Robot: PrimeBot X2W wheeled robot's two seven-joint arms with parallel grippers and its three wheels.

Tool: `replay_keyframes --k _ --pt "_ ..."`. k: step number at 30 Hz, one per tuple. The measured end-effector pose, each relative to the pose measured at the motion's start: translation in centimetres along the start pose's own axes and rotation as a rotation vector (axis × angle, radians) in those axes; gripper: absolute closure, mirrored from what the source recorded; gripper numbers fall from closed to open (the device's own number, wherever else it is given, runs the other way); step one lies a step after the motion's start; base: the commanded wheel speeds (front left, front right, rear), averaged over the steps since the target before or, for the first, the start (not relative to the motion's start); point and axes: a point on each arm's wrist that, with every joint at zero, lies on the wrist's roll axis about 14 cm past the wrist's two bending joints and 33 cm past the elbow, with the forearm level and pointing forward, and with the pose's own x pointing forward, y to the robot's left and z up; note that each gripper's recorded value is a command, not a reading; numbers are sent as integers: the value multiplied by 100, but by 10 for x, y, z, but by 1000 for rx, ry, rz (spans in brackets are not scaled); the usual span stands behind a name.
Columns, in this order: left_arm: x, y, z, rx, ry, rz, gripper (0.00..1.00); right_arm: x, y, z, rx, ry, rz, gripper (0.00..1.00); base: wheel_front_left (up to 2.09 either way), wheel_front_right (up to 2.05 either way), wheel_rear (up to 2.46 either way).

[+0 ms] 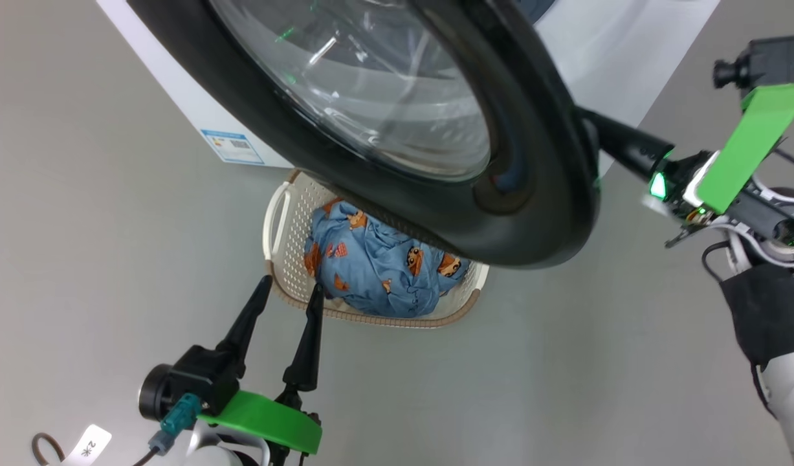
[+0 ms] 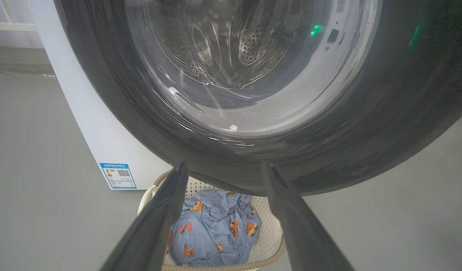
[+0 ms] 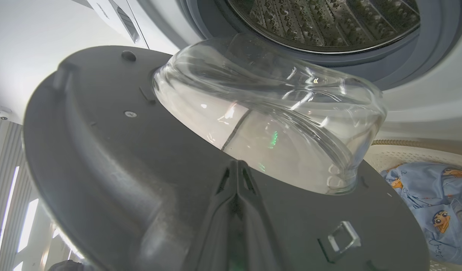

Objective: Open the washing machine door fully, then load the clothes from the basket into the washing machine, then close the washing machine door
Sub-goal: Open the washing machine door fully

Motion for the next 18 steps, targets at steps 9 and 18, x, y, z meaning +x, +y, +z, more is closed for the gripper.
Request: replay_keyframes --k 9,18 --pt "-1 -6 4 -2 -9 -20 0 2 11 -23 4 41 18 100 0 0 0" --pt "-3 -7 7 -12 -19 -20 0 7 17 -48 24 97 35 100 0 0 0"
